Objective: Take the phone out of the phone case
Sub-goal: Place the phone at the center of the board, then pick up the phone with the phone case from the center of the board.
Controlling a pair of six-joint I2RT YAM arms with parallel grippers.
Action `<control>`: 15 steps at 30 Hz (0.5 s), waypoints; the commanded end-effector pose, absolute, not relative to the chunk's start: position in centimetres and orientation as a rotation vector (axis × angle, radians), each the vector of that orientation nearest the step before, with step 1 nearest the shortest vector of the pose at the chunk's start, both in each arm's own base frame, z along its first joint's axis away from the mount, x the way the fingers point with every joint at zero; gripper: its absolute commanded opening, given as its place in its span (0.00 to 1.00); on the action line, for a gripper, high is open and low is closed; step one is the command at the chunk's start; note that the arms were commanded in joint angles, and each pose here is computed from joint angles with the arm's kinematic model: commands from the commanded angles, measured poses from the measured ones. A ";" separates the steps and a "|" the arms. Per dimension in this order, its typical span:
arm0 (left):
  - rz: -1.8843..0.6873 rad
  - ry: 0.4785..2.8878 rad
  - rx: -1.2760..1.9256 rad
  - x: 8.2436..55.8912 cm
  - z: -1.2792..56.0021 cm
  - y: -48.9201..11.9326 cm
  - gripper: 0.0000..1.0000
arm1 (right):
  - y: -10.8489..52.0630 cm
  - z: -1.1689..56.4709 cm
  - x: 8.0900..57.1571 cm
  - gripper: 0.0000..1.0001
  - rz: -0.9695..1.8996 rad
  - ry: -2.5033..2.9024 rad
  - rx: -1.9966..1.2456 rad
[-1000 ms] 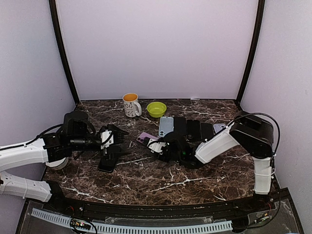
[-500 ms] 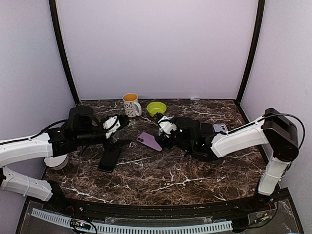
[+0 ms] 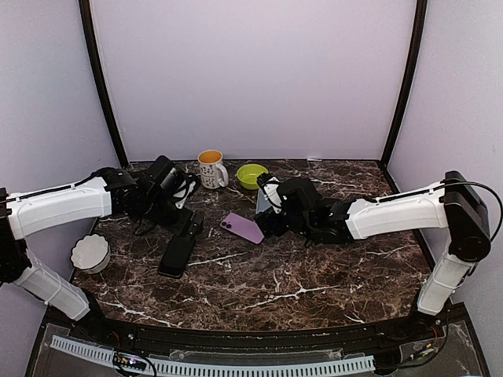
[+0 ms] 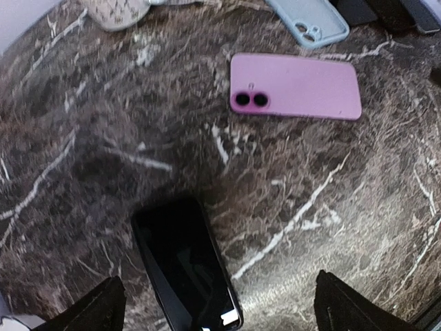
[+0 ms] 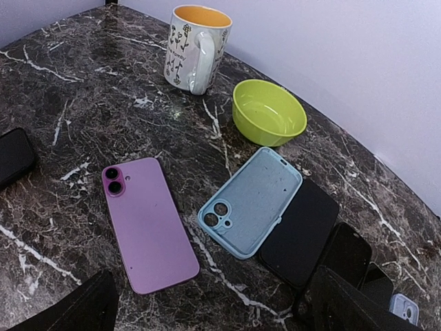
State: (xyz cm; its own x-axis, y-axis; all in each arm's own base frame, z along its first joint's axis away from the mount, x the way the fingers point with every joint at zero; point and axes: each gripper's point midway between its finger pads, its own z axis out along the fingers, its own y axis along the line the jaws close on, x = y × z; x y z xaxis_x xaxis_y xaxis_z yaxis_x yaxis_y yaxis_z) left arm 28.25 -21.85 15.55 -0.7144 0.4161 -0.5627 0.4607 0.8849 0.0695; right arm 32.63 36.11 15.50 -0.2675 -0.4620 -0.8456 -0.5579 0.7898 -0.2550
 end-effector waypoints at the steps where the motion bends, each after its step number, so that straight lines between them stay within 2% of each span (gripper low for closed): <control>1: -0.067 2.718 0.429 24.6 11.7 -18.4 0.99 | 35.9 16.2 32.5 0.99 0.151 1.983 -0.738; 15: -0.130 2.947 0.254 23.8 5.5 -16.3 0.99 | 34.8 15.3 31.5 0.99 0.176 2.013 -0.726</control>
